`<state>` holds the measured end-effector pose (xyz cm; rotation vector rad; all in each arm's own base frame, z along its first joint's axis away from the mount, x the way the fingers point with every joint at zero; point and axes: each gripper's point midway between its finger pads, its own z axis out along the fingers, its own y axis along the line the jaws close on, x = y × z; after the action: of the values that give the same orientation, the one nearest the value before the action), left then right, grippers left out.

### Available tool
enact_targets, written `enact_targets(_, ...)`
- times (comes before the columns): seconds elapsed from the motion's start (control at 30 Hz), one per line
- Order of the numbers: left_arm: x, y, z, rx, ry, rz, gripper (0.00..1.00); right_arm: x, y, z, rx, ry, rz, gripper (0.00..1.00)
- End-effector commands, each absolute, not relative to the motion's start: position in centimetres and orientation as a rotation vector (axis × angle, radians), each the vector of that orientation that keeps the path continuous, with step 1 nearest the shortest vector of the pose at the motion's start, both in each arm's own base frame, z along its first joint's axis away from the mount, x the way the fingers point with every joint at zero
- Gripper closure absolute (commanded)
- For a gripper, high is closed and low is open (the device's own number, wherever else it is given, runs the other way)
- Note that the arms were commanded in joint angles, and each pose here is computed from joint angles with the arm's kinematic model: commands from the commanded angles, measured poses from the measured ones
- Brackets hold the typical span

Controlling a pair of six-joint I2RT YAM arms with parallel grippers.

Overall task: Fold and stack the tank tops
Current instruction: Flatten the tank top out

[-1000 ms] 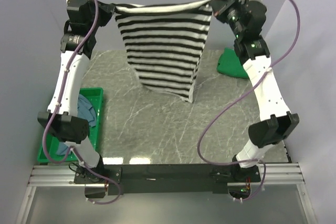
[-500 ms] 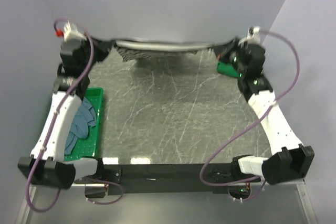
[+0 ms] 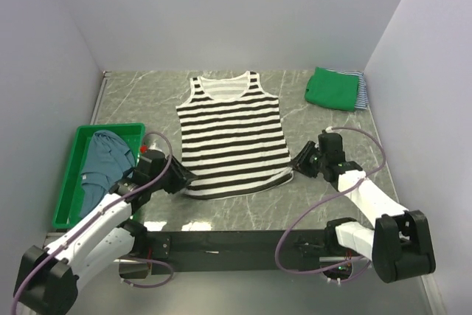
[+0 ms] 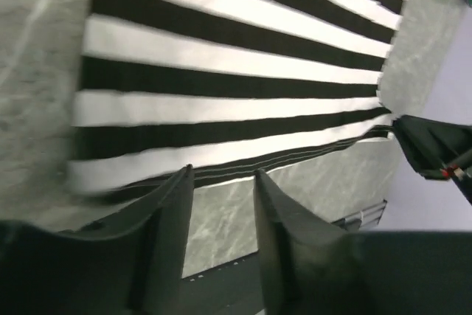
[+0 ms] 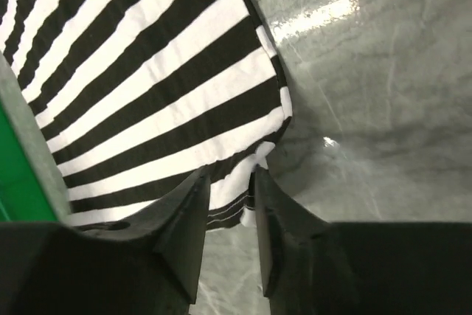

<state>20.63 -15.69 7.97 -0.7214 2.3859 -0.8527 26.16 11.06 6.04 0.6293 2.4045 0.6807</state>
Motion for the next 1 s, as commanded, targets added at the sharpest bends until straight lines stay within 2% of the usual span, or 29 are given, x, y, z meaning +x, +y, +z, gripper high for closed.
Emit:
enact_targets(0.0,21.0,-16.8,10.9,-0.688,2.31,-0.93,0.55,26.3,10.4,8.2,0.605,2.336,0.663,0.6)
enact_targets(0.07,20.5,-16.4,11.3,-0.69,2.326,-0.898,0.37,25.8,9.7,8.5,0.597,2.341,0.606,0.55)
enact_targets(0.1,21.0,-15.9,12.4,-0.694,2.299,-0.866,0.37,26.1,9.1,9.5,0.596,2.305,0.578,0.54)
enact_targets(0.33,25.1,-13.2,15.6,-0.76,2.22,-0.619,0.41,26.2,11.4,13.2,0.468,2.249,0.474,0.53)
enact_targets(0.47,30.9,-11.3,18.0,-0.82,2.145,-0.52,0.44,25.1,18.7,13.6,0.265,2.306,0.625,0.55)
enact_targets(0.53,33.2,-10.1,17.0,-0.867,2.162,-0.471,0.5,25.2,22.2,15.3,0.196,2.284,0.664,0.59)
enact_targets(0.57,34.8,-9.0,18.1,-0.897,2.124,-0.471,0.51,25.1,23.9,14.4,0.156,2.323,0.657,0.61)
enact_targets(0.63,36.4,-7.7,17.4,-0.939,2.142,-0.415,0.52,23.9,28.9,16.1,0.03,2.315,0.741,0.63)
enact_targets(0.67,37.4,-6.7,18.5,-0.957,2.109,-0.414,0.53,23.5,30.7,14.4,-0.02,2.366,0.709,0.64)
enact_targets(0.7,37.8,-6.2,18.7,-0.97,2.103,-0.399,0.53,22.6,33.8,16.0,-0.095,2.344,0.764,0.64)
enact_targets(0.77,38.7,-4.3,19.9,-1.011,2.051,-0.396,0.53,21.6,37.0,13.7,-0.185,2.405,0.721,0.67)
enact_targets(0.83,39.1,-3.5,20.8,-1.026,2.02,-0.406,0.53,19.9,41.1,14.6,-0.289,2.398,0.756,0.69)
enact_targets(0.87,39.4,-2.3,21.6,-1.048,1.988,-0.394,0.53,19.6,42.3,12.2,-0.33,2.44,0.704,0.69)
enact_targets(0.9,39.5,-2.1,21.9,-1.051,1.986,-0.407,0.52,19.5,44.3,13.4,-0.354,2.417,0.728,0.69)
enact_targets(0.97,39.8,-0.7,22.9,-1.071,1.954,-0.412,0.53,18.0,46.0,10.3,-0.45,2.471,0.647,0.7)
